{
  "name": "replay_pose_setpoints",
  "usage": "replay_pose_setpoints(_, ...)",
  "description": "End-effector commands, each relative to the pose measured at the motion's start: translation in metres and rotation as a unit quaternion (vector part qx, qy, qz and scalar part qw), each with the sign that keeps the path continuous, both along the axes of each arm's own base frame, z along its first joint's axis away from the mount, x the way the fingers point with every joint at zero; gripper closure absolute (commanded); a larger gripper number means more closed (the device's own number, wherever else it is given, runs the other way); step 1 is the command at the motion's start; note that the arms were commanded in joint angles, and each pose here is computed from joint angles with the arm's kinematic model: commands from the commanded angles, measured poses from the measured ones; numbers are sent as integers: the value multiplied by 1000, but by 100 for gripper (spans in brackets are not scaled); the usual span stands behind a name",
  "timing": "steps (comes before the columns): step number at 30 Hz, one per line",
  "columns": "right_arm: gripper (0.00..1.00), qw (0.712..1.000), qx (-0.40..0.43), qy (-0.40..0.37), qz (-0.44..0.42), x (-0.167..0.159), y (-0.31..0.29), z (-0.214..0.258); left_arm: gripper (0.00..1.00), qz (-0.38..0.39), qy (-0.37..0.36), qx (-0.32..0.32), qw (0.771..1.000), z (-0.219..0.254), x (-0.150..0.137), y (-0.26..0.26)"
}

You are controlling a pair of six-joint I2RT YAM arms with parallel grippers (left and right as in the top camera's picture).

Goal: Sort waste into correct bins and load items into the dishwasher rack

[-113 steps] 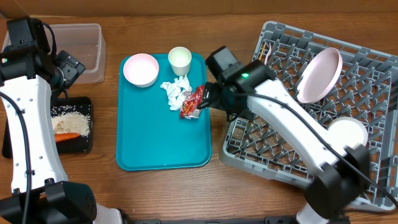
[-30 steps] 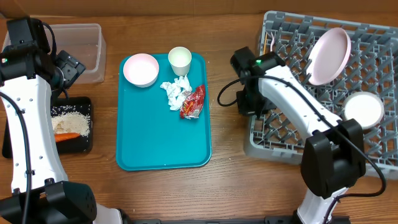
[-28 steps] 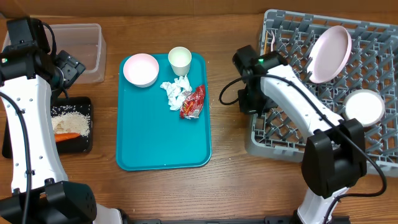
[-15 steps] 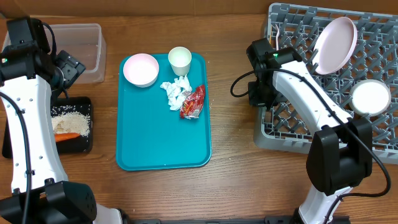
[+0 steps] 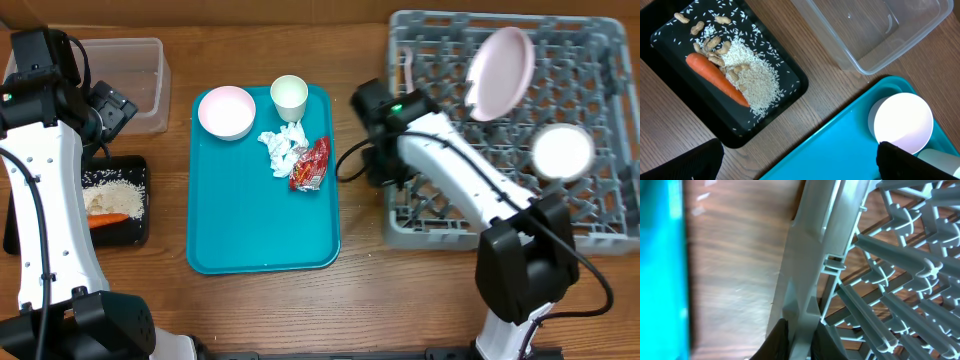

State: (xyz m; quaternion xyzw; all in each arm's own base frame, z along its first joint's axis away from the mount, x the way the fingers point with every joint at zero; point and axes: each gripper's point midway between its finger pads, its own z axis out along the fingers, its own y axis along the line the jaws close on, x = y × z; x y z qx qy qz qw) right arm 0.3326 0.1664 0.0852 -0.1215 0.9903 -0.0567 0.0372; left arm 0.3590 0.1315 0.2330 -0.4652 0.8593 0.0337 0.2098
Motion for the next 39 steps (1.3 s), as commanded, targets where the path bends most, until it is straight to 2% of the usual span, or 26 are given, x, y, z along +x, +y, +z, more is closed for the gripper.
replay_pose_setpoints(1,92,997,37,25,68,-18,35,-4,0,-1,4,6,1000,-2,0,1)
replay_pose_setpoints(6,92,999,25,18,36,-14,26,-4,0,-1,3,6,1000,-2,1,1)
replay_pose_setpoints(13,93,997,-8,-30,-76,12,-9,-2,0,-1,3,6,1000,-2,1,1)
replay_pose_setpoints(16,88,996,1,-32,-88,16,-14,3,0,-1,3,6,1000,-2,1,1)
replay_pose_setpoints(20,66,995,18,-46,-87,19,-9,20,0,-1,4,6,1000,-2,0,1)
replay_pose_setpoints(21,43,994,36,-55,-86,19,-5,34,0,-1,4,6,1000,-2,0,1)
replay_pose_setpoints(22,1,993,45,-62,-86,20,-3,43,0,-1,4,6,1000,-2,0,1)
replay_pose_setpoints(26,0,986,74,-101,-110,24,-10,87,0,-1,3,6,1000,-2,1,1)
replay_pose_setpoints(31,0,966,108,-170,-160,32,-56,157,0,-1,4,6,1000,-2,0,1)
replay_pose_setpoints(34,0,946,98,-223,-213,39,-116,190,0,-1,4,6,1000,-2,0,1)
replay_pose_setpoints(37,0,898,47,-275,-339,47,-231,203,0,-1,4,6,1000,-2,0,1)
replay_pose_setpoints(39,0,874,40,-286,-392,46,-277,201,0,-1,4,6,1000,-2,0,1)
